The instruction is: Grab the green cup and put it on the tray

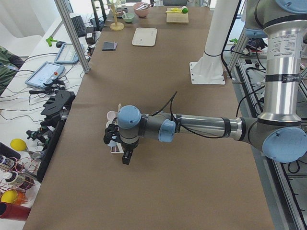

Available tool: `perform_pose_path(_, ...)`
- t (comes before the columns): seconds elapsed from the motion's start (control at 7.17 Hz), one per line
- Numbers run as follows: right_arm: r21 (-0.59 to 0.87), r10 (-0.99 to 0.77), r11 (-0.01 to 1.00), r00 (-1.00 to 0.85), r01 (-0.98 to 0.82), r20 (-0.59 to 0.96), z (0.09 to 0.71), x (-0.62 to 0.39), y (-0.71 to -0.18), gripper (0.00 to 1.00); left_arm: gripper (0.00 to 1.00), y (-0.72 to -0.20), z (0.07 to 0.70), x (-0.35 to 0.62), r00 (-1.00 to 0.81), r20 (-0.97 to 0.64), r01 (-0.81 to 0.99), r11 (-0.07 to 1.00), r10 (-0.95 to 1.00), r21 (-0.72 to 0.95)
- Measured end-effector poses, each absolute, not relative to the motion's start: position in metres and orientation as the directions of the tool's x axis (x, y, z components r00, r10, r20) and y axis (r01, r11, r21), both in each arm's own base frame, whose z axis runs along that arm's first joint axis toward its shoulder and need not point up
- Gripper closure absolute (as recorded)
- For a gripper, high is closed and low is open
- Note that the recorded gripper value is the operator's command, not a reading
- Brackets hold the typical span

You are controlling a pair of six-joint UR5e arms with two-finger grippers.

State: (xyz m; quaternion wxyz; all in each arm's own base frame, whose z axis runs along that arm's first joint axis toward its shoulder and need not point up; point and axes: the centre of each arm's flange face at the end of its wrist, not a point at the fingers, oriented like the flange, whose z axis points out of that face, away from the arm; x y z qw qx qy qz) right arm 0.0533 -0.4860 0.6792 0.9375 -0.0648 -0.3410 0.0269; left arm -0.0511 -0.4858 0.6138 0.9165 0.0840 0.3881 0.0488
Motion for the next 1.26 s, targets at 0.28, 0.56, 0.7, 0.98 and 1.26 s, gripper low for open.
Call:
perform_pose_path(0.28, -0.140, 0.095, 0.990, 0.766, -0.006, 0.636, 0.6795, 0.0533, -0.4858, 0.00, 0.01, -0.4858, 0.6127, -0.0511, 0.694, -0.703, -0.024, 0.981, 0.156, 0.193)
perform_pose_path(0.56, -0.135, 0.092, 0.991, 0.766, -0.007, 0.637, 0.6776, 0.0533, -0.4865, 0.00, 0.01, -0.4856, 0.6142, -0.0512, 0.695, -0.702, -0.026, 0.981, 0.157, 0.193)
perform_pose_path(0.7, -0.132, 0.090, 0.991, 0.766, -0.007, 0.636, 0.6763, 0.0531, -0.4874, 0.00, 0.01, -0.4860, 0.6124, -0.0512, 0.695, -0.702, -0.026, 0.980, 0.159, 0.197)
perform_pose_path(0.98, -0.135, 0.092, 0.991, 0.768, -0.008, 0.633, 0.6777, 0.0529, -0.4871, 0.00, 0.01, -0.4865, 0.6085, -0.0512, 0.694, -0.701, -0.026, 0.979, 0.164, 0.204)
perform_pose_path(1.26, -0.144, 0.102, 0.989, 0.769, -0.013, 0.632, 0.6788, 0.0524, -0.4867, 0.00, 0.01, -0.4863, 0.6093, -0.0512, 0.694, -0.701, -0.027, 0.979, 0.164, 0.203)
